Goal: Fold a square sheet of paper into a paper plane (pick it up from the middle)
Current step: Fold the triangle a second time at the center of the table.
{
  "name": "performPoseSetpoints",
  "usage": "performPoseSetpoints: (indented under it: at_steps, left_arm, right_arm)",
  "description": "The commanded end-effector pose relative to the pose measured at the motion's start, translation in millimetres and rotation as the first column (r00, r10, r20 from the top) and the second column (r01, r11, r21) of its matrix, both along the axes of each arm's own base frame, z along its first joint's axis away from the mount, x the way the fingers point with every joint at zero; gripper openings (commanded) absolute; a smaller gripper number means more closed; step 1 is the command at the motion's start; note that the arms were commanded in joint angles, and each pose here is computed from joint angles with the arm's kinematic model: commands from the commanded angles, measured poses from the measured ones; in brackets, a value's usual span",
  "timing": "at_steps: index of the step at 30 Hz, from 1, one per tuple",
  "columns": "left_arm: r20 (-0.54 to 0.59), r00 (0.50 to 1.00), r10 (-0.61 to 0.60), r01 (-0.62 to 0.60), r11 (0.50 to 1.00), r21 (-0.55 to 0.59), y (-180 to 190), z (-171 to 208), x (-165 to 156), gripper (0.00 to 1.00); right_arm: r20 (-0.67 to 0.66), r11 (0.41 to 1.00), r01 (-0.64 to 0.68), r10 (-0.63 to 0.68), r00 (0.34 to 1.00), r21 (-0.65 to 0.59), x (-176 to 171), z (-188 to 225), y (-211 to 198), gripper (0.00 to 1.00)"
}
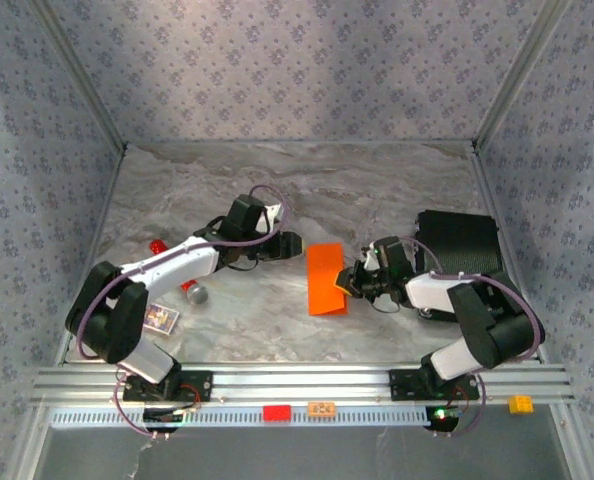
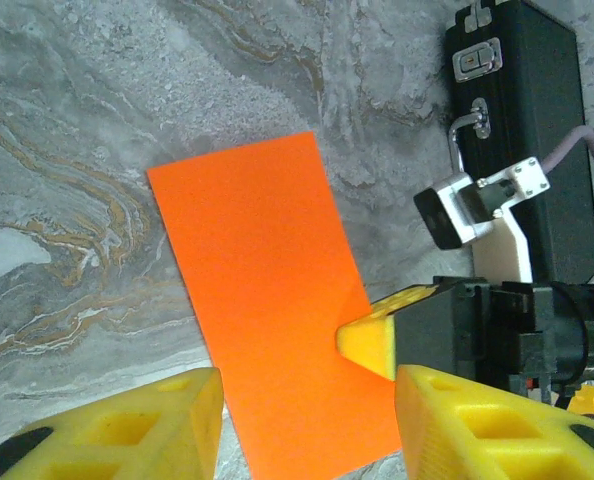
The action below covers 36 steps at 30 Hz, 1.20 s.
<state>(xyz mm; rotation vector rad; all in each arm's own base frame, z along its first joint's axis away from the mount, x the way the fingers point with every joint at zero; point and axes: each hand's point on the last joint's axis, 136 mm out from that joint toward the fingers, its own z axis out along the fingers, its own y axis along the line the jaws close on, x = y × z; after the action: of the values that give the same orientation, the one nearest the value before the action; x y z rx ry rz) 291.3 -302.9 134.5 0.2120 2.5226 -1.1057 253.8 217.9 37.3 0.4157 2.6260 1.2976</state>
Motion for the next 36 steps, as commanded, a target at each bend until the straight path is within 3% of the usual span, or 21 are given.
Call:
performPoseSetpoints:
  at_steps: [1,13,21,24,29,32,36]
  left_arm:
    - [0.044,0.999,0.001,-0.001,1.000,-0.001,2.2,6.2,-0.3,0.48]
    - [0.105,0.994,-0.027,0.024,0.999,0.033,-1.2,7.0,-13.2,0.49]
    - [0.158,0.985,-0.076,0.068,0.996,0.057,-9.9,11.1,-20.6,0.53]
    - [0.164,0.982,-0.098,0.086,0.993,0.083,-11.1,6.9,-24.6,0.53]
    - [0.185,0.971,-0.152,0.134,0.985,0.106,-16.5,3.3,-34.4,0.54]
    - [0.282,0.937,-0.208,0.168,0.973,0.157,-25.2,5.8,-46.0,0.54]
    - [0.420,0.851,-0.314,0.235,0.944,0.230,-41.3,7.7,-72.0,0.54]
  right_arm:
    - [0.022,0.999,0.028,-0.029,0.999,0.018,13.5,9.2,8.1,0.11]
    - [0.047,0.998,0.018,-0.021,0.999,0.056,10.5,12.1,4.9,0.05]
    - [0.002,0.988,0.147,-0.147,0.989,0.055,18.9,2.9,1.6,0.04]
    - [-0.011,0.982,0.182,-0.182,0.983,0.045,18.6,-0.4,2.2,0.05]
    - [0.010,0.991,0.129,-0.129,0.992,0.045,16.0,5.1,5.3,0.11]
    - [0.017,0.995,0.090,-0.091,0.996,0.034,13.1,6.5,2.0,0.15]
    - [0.030,0.998,0.041,-0.043,0.999,0.055,13.9,13.2,1.7,0.17]
